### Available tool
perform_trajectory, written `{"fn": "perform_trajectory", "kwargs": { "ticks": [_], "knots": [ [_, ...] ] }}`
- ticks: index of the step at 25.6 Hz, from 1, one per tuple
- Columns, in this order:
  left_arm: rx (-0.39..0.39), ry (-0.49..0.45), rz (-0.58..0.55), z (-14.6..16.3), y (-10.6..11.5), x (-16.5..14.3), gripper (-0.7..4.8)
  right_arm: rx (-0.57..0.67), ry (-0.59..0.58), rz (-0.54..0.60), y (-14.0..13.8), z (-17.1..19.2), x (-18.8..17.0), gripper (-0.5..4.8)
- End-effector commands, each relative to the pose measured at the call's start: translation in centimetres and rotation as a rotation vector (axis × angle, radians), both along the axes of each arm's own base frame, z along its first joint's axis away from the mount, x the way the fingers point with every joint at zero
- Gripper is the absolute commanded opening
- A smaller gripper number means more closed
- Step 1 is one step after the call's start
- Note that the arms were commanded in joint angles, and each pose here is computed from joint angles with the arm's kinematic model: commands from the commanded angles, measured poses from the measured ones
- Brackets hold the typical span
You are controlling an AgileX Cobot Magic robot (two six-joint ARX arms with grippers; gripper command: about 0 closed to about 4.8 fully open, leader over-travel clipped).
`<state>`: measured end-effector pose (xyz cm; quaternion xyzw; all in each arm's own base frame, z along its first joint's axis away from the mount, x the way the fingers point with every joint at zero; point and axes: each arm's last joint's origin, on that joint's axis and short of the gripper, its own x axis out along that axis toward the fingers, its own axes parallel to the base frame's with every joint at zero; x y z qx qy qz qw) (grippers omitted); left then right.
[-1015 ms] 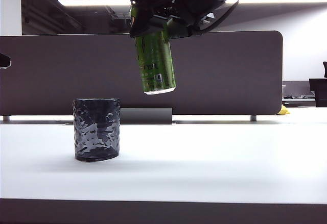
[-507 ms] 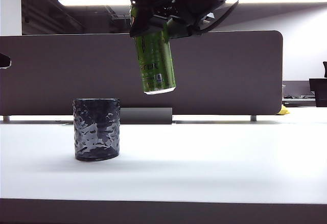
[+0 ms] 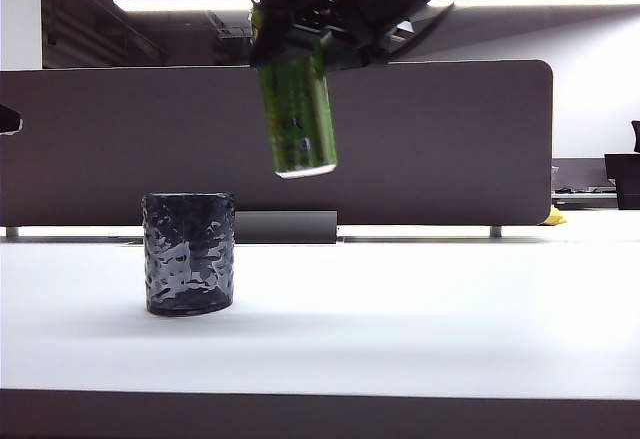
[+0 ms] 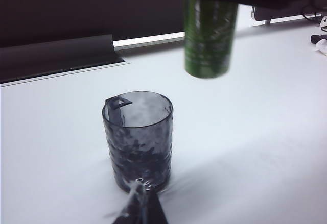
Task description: Pick up the metal can, pour some water into the cup, then place the can back on the table.
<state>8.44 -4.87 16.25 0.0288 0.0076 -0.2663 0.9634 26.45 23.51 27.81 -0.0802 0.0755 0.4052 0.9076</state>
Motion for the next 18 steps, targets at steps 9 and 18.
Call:
{"fn": "perform_trajectory", "kwargs": {
  "ticks": [9, 18],
  "knots": [
    [-0.007, -0.012, 0.001, 0.2, 0.0, 0.0, -0.05, -0.030, -0.061, 0.050, 1.7, 1.6, 1.0, 2.91],
    [-0.007, -0.012, 0.002, 0.2, 0.0, 0.0, -0.05, -0.103, -0.037, 0.074, 2.6, 0.5, 1.2, 2.91]
  ]
}}
